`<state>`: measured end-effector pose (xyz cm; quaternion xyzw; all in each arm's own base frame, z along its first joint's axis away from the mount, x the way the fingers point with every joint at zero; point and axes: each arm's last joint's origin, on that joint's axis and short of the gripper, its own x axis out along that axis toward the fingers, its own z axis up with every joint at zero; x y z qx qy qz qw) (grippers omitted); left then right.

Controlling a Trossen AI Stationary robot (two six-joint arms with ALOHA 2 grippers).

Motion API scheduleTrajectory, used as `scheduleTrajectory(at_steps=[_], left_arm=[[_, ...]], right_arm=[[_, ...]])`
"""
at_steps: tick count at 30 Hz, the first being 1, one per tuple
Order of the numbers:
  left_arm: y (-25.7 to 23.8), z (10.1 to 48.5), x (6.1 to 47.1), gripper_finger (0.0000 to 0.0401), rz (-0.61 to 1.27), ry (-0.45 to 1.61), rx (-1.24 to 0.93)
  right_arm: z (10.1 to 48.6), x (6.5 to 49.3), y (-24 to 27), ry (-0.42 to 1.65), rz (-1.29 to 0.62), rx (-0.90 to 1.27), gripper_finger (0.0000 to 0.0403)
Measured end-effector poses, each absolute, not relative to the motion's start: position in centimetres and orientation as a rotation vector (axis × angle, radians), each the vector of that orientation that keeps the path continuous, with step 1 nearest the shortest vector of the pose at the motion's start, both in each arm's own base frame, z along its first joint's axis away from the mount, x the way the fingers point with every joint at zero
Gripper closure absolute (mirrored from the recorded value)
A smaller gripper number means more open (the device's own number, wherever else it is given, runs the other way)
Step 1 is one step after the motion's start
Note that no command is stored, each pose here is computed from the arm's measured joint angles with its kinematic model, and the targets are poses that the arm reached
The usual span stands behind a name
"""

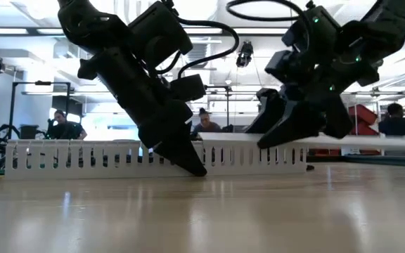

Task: Ziptie cables
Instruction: Insert the white duct lid into the white cable duct until it is secured

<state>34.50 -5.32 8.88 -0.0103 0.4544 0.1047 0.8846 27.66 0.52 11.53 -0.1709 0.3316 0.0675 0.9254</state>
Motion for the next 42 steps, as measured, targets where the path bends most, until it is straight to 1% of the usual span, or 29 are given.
scheduleTrajectory(at_steps=[3,8,14,21,31,42], left_arm=[[-5.4,8.9,34.5,0.0173,0.212,0.946,-0.016],[-5.5,8.9,34.4,0.0190,0.208,0.948,-0.007],[-5.6,8.9,34.4,0.0189,0.204,0.949,0.000],[-5.9,8.9,34.4,0.0189,0.199,0.949,0.019],[-5.9,8.9,34.4,0.0188,0.198,0.948,0.033],[-5.9,8.9,34.4,0.0186,0.200,0.947,0.036]], right_arm=[[11.1,28.1,0.3,0.689,0.137,-0.371,0.0184],[11.1,28.4,0.2,0.688,0.143,-0.388,0.0184],[11.4,28.4,0.0,0.690,0.149,-0.431,0.0184],[11.5,28.2,-1.3,0.700,0.171,-0.355,0.0184],[12.7,29.1,-1.5,0.766,0.188,-0.349,0.0184],[13.0,29.4,-1.8,0.778,0.187,-0.344,0.0185]])
